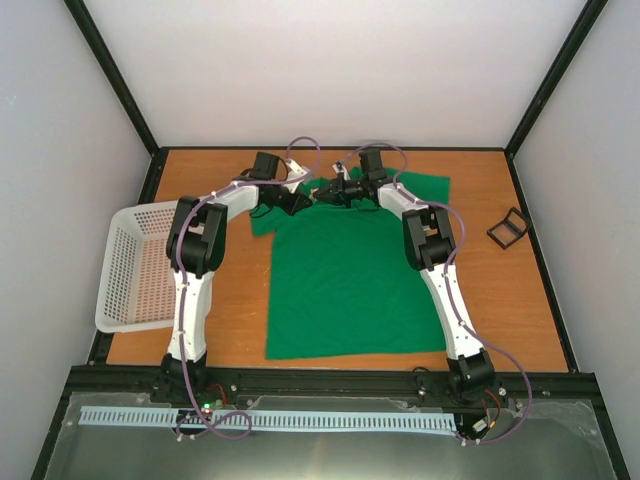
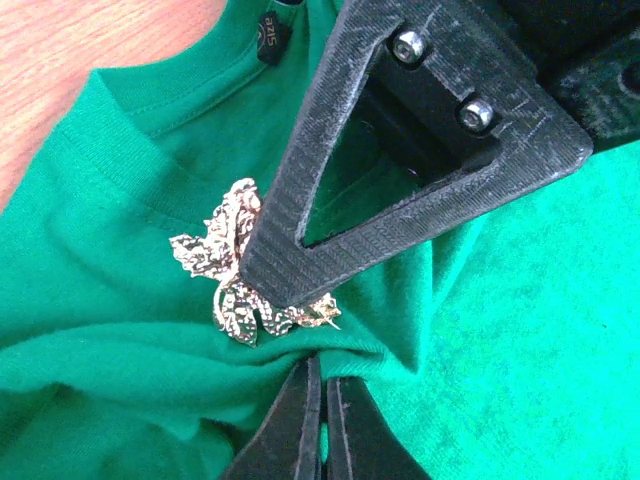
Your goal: Pin the brooch onto the clothing
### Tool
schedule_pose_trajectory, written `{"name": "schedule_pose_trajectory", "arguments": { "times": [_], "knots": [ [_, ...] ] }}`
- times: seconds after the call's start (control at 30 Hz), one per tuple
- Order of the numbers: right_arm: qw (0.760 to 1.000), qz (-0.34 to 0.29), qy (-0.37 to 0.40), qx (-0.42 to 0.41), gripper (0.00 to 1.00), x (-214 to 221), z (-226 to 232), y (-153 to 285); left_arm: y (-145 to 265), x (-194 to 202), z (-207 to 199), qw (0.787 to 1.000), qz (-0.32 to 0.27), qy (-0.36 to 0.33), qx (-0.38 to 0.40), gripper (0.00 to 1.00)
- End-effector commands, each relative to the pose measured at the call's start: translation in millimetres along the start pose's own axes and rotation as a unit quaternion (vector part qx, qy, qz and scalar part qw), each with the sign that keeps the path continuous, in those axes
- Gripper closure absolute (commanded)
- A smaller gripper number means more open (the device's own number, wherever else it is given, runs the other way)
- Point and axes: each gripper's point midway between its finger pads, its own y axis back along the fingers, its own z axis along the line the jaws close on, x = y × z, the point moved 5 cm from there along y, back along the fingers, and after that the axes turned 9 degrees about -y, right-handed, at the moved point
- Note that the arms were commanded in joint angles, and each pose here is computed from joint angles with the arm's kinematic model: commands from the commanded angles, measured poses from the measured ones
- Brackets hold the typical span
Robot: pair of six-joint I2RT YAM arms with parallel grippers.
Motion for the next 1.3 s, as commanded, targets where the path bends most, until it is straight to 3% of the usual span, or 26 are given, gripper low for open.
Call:
{"name": "schedule_pose_trajectory", "arguments": {
  "times": [0.0, 0.47, 0.73, 1.1, 1.27],
  "knots": [
    [0.999, 0.002, 0.036, -0.008, 0.97, 1.1, 17.9, -2.1, 20.9, -22.6, 3.7, 0.999, -0.038, 0.000, -0.005, 0.99],
    [0.997, -0.010, 0.075, -0.028, 0.97, 12.5, 30.6, -0.4, 9.4, -17.0, 11.0, 0.999, -0.023, 0.042, 0.020, 0.99],
    [0.996, -0.018, 0.074, -0.041, 0.97, 8.8, 33.8, -0.3, -0.8, 1.7, 11.3, 0.996, 0.022, 0.077, 0.042, 0.99],
    [0.995, -0.028, 0.069, -0.064, 0.97, 6.1, 39.9, -1.6, -11.6, 20.9, 15.7, 0.991, 0.051, 0.123, 0.030, 0.99],
    [0.996, -0.024, 0.069, -0.050, 0.97, 9.0, 36.5, -1.2, -11.0, 9.3, 24.6, 0.992, 0.044, 0.118, 0.021, 0.99]
  ]
}}
